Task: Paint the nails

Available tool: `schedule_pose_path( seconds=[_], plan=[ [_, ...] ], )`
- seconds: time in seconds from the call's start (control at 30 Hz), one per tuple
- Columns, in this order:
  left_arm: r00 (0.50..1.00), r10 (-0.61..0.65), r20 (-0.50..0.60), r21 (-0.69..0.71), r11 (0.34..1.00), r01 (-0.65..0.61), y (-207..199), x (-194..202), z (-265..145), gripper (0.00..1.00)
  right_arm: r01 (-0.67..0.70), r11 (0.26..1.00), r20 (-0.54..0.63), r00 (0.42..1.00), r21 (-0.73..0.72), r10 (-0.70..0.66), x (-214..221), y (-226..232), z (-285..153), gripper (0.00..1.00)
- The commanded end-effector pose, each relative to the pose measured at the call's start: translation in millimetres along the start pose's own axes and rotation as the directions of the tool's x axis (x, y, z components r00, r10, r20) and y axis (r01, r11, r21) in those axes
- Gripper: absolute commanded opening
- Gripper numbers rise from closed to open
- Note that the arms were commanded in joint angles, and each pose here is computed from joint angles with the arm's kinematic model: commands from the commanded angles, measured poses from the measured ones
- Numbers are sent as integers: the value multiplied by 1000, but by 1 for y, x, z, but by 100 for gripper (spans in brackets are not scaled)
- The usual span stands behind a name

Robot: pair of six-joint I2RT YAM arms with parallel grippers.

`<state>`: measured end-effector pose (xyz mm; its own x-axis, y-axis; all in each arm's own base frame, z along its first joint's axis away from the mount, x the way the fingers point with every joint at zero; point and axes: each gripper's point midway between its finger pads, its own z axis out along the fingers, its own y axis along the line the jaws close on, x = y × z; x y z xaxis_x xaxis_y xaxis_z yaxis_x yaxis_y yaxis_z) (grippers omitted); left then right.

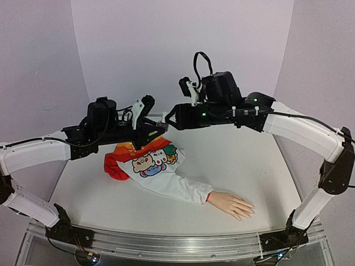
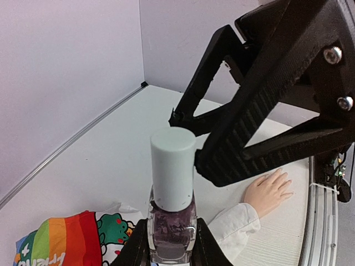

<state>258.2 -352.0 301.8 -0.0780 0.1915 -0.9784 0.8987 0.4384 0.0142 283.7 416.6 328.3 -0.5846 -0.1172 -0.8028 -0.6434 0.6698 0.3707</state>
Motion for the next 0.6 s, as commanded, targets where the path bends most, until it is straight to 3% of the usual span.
schedule_pose_path(
  seconds=[0.0, 0.17, 0.4, 0.57],
  plan=[
    [998, -2, 56, -50, 999, 5, 10, -14, 3, 0, -75, 997, 78, 994, 20, 73, -25, 7, 3, 53],
    [998, -17, 53, -51, 998, 20, 11, -12, 8, 0, -76, 997, 59, 995, 27, 75, -24, 8, 11, 40],
    [998, -24, 58, -43, 999, 27, 10, -14, 12, 0, -51, 998, 22, 998, 22, 50, -18, 12, 23, 31],
    [997, -18, 74, 27, 1000, 16, -4, -19, 5, 0, 32, 999, 1, 999, -30, -32, -14, 20, 16, 3]
  ],
)
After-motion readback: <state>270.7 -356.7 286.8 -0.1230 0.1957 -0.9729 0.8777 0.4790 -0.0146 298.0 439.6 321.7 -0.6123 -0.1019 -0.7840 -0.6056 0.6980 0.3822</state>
